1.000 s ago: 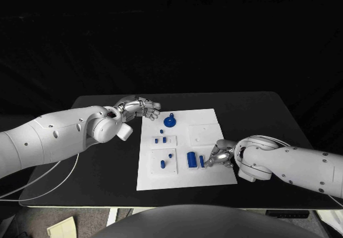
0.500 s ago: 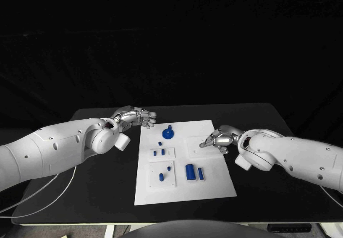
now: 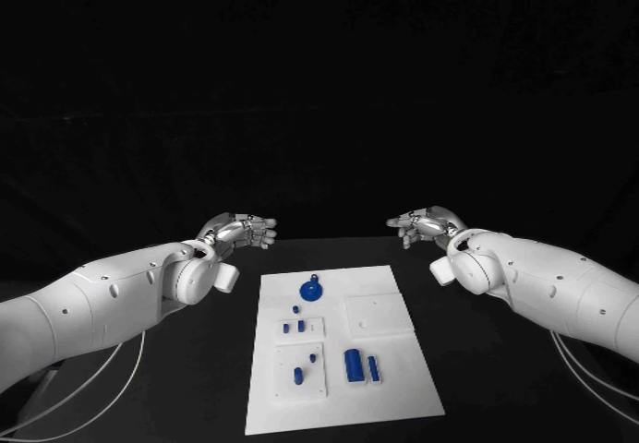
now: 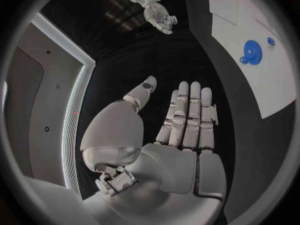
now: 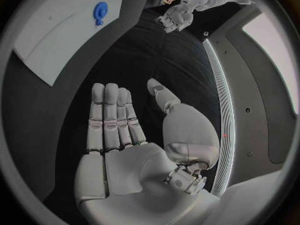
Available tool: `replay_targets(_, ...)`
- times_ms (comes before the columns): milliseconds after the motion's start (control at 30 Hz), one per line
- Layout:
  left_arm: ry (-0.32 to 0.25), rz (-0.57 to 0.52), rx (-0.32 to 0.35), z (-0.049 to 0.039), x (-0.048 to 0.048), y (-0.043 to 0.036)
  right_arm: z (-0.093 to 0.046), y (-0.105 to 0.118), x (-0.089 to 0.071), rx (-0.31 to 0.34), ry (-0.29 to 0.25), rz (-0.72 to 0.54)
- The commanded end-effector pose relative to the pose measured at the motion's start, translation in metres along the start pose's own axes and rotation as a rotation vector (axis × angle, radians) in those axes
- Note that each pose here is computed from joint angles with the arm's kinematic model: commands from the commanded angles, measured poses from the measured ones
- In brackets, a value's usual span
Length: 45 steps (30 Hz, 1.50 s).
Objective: Assemble the parts on the task board
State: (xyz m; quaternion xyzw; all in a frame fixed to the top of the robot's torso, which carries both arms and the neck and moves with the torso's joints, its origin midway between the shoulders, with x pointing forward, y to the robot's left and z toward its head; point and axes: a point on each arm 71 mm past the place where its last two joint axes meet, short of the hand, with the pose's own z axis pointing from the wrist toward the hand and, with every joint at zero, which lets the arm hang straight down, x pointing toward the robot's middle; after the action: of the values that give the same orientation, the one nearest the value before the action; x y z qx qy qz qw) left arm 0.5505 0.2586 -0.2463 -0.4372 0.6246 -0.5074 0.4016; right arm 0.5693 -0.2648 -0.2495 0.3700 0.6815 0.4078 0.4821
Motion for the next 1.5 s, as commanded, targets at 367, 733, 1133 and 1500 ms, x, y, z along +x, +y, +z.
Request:
replay_targets(367,-0.064,-0.042,0.042,0.0113,-0.0061,-0.0035,0.004,0.001,0.007,-0.044,0.026,0.114)
replay_targets(733,-0.112,-0.061,0.069,-0.002,0.0173,-0.0002,-0.009,0.01,0.025,-0.101,-0.024,0.184)
replay_targets(1133,-0.237,-0.088,0.135,-0.0499,0.0727,-0.009,-0.062,0.03,0.067,-0.171,-0.162,0.347)
replay_targets(1500,-0.277,-0.091,0.155,-0.0688,0.0881,-0.0162,-0.093,0.039,0.084,-0.167,-0.22,0.397)
